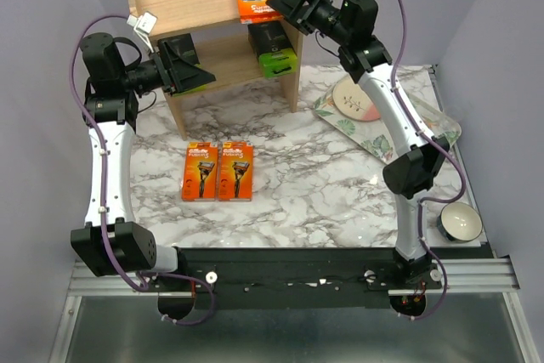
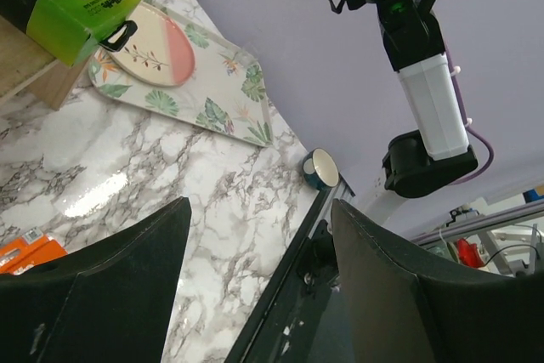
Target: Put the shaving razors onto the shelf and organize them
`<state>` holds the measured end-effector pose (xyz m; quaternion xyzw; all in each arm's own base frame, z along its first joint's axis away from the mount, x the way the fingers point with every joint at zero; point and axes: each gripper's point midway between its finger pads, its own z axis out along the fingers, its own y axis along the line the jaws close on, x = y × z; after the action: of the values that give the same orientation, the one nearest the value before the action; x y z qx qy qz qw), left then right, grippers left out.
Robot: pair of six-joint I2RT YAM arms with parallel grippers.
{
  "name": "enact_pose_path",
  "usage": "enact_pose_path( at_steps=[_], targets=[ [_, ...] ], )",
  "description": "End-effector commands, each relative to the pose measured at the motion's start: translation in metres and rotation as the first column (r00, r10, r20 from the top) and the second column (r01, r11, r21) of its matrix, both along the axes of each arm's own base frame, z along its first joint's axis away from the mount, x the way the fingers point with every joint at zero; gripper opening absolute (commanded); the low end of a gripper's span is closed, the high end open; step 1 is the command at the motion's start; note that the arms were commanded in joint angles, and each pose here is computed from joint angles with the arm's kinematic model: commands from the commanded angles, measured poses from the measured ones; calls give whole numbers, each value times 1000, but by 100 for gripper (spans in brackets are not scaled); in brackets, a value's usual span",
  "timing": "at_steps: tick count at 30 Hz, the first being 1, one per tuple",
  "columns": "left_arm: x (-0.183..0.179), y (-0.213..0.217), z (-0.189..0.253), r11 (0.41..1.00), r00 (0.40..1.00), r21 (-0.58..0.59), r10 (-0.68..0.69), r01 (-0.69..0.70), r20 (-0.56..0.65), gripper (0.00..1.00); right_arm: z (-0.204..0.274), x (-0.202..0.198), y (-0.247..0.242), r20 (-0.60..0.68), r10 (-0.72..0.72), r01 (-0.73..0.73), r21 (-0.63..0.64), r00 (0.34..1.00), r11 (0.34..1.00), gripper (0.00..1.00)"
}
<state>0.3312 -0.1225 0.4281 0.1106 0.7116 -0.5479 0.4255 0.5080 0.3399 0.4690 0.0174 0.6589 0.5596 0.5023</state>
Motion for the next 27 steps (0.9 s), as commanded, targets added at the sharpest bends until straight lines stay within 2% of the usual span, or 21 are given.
enact_pose_path(
  at_steps=[1, 6, 9, 10, 12, 20, 27],
  targets=[
    [-4, 1, -4, 1000, 1000, 5, 16, -16, 0, 76, 12, 8, -24, 8, -63, 63, 13, 998, 998, 82],
    [-1, 1, -9, 1000, 1000, -7, 16, -16, -7, 76, 9, -12, -31, -44, -29, 29, 4, 999, 1000, 82],
    [1, 1, -11, 1000, 1000, -13, 16, -16, -13, 76, -6, -23, -27, -121, 20, -18, 15, 993, 1000, 73],
    [2, 2, -12, 1000, 1000, -14, 18, -18, -16, 76, -5, -26, -26, -133, 28, -25, 23, 991, 999, 67],
    [4, 2, -15, 1000, 1000, -18, 18, -18, -24, 76, -9, -29, -25, -161, 31, -28, 23, 987, 999, 64],
    [8, 2, -22, 1000, 999, -23, 20, -21, -41, 76, 2, -56, -20, -205, 92, -79, 72, 974, 994, 63],
    [5, 2, -24, 1000, 999, -21, 21, -22, -44, 76, 18, -66, -14, -183, 114, -98, 94, 976, 991, 63]
  ],
)
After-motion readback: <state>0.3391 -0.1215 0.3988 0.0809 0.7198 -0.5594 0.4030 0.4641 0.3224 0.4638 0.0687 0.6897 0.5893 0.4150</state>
